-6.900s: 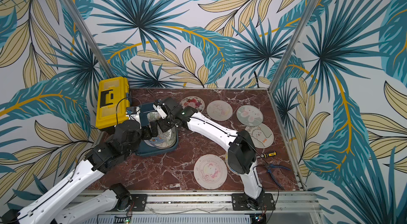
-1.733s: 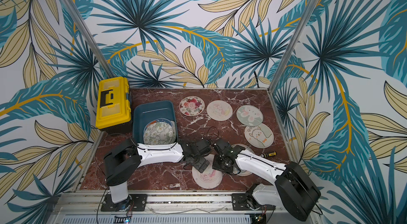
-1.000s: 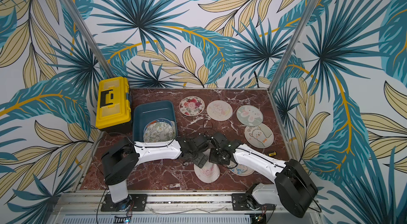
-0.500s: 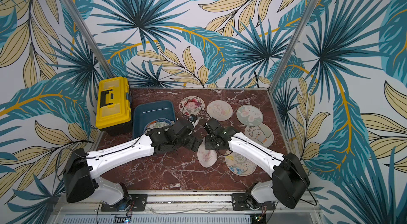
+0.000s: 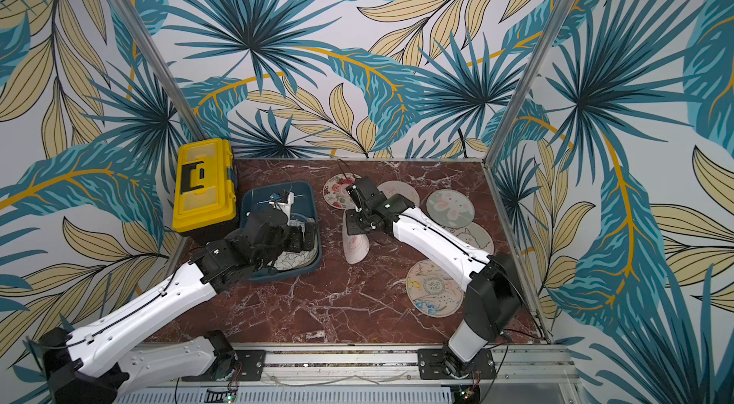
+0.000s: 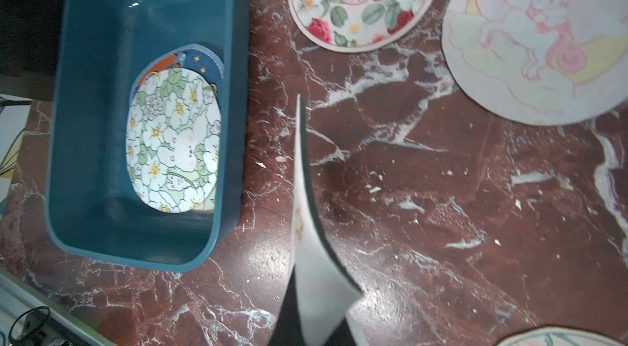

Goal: Put the coasters into the storage box
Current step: Place the coaster in the storage box.

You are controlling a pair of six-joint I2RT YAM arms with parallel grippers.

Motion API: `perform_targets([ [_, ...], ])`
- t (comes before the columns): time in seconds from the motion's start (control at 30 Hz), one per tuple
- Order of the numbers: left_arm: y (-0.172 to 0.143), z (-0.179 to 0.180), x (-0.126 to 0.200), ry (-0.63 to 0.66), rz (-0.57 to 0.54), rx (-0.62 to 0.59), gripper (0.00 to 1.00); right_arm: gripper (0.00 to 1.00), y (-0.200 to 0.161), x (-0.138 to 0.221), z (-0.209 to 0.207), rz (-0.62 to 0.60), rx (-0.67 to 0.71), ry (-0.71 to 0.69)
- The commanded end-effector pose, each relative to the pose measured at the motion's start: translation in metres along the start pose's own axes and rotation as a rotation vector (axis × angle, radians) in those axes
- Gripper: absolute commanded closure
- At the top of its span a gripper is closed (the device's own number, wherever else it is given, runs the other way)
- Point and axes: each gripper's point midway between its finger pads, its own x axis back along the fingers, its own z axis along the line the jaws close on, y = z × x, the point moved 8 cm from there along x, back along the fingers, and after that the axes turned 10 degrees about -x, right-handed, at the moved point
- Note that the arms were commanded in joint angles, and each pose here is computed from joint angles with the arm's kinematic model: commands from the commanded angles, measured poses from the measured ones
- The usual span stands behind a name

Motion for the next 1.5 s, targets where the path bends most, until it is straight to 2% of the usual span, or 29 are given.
perform_targets([
  [0.0, -0.006, 0.020, 0.007, 0.086, -0.039, 0.051, 0.01, 1.00, 0.010, -0.003, 0.019, 0.017, 0.057, 0.086],
  [0.17, -0.007, 0.028, 0.016, 0.081, -0.116, 0.081, 0.00, 1.00, 0.022, -0.014, 0.047, 0.022, 0.104, 0.165],
  [0.43, -0.009, 0.033, 0.019, 0.100, -0.131, 0.051, 0.01, 1.00, 0.031, -0.030, 0.090, 0.059, 0.164, 0.286],
  [0.9, -0.006, 0.051, 0.048, 0.172, -0.226, 0.063, 0.01, 1.00, 0.023, -0.073, 0.150, 0.175, 0.227, 0.480],
  [1.0, -0.006, 0.053, 0.053, 0.158, -0.247, 0.072, 0.01, 1.00, 0.008, -0.080, 0.168, 0.220, 0.249, 0.528],
  [1.23, -0.004, 0.047, 0.048, 0.106, -0.245, 0.058, 0.00, 1.00, -0.010, -0.116, 0.170, 0.287, 0.227, 0.518],
  [1.47, -0.006, 0.044, 0.044, 0.088, -0.233, 0.055, 0.00, 1.00, -0.016, -0.150, 0.148, 0.251, 0.206, 0.312],
])
